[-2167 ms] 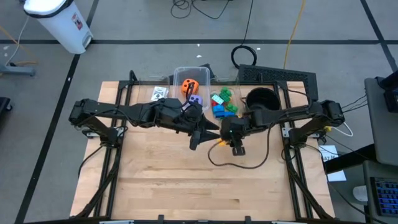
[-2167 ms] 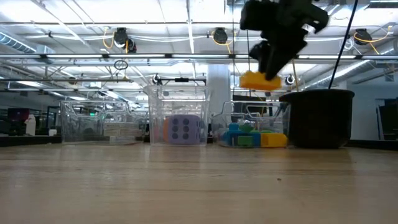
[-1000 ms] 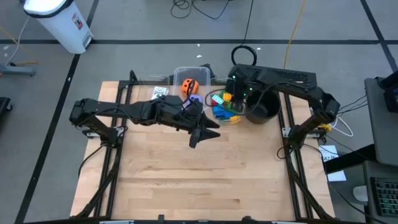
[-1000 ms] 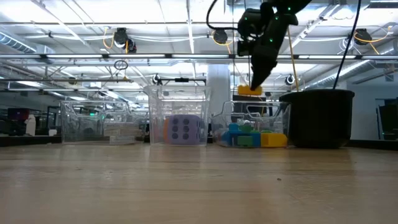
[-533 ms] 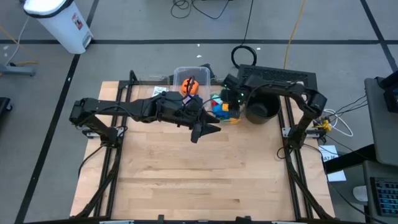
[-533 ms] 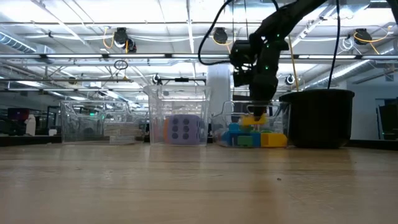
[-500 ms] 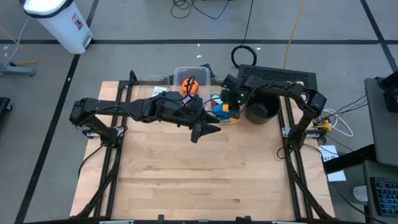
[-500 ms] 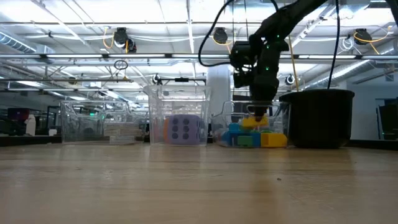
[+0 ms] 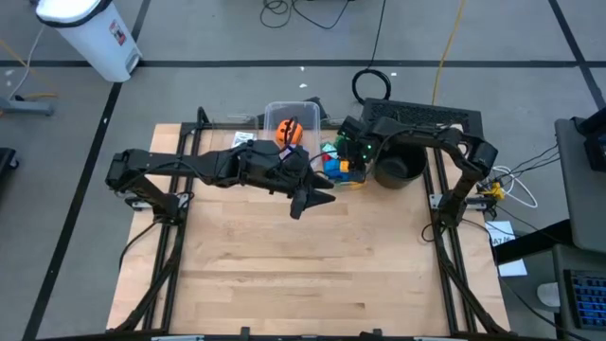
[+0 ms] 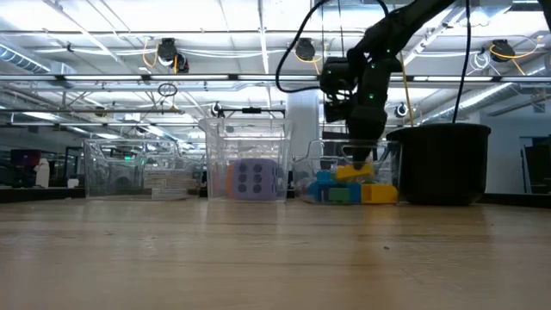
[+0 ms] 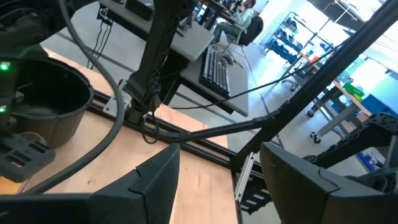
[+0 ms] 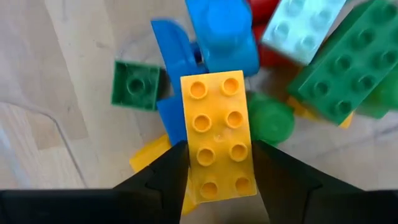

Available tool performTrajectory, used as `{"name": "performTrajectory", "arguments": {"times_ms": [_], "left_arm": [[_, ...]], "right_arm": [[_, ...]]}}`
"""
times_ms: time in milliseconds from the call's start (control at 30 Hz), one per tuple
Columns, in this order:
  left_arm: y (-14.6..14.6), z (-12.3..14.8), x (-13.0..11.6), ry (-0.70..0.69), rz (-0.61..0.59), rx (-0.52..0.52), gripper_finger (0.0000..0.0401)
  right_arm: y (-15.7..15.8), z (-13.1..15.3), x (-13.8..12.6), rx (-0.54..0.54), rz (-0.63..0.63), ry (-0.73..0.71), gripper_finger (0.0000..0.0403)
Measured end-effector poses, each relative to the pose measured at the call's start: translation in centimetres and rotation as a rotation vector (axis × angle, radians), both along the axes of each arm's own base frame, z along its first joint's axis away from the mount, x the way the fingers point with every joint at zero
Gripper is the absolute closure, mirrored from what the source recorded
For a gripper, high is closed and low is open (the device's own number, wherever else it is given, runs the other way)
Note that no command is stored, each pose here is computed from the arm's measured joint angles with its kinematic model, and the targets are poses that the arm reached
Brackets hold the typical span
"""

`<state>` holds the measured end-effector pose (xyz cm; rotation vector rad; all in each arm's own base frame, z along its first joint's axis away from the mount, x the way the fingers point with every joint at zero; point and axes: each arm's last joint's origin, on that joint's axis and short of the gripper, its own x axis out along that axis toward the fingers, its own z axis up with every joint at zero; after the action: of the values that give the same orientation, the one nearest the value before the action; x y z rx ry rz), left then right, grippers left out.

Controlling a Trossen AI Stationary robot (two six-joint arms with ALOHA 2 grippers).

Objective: Pick & Place Toys
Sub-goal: Put the yellow game piece into the right transparent bin, then return to Home Position

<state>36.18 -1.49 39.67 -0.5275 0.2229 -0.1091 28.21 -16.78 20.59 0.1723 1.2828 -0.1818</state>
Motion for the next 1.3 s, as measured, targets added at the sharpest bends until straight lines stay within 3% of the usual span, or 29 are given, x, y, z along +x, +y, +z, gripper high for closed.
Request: {"name": "performTrajectory", "arguments": {"times_ms": [300,500,733,867,1067,1300], "left_arm": [[0.3,0.1,0.0,-0.009,0.006,0.01,0.0174],[1.9,0.8,-0.5,-0.045,0.028,0.002,0.0174],[4.5,6.1,-5.5,-0.257,0.089,0.084,0.0174],[5.3,8.3,-8.9,-0.322,0.166,0.164,0.0174],[5.7,8.7,-12.4,-0.313,0.242,0.226,0.0174],[5.5,3.5,-14.6,-0.427,0.284,0.148,0.0174]], "right_arm": [[0.6,4.4,-0.7,-0.095,-0.009,-0.154,0.0179],[1.7,10.7,-2.5,-0.213,-0.081,-0.437,0.0168],[4.4,19.1,-7.1,-0.337,-0.201,-0.905,0.0181],[6.2,21.9,-10.1,-0.357,-0.234,-1.065,0.0192],[8.9,22.9,-14.6,-0.338,-0.276,-1.198,0.0205],[11.4,19.0,-18.7,-0.285,-0.352,-1.333,0.023]]}}
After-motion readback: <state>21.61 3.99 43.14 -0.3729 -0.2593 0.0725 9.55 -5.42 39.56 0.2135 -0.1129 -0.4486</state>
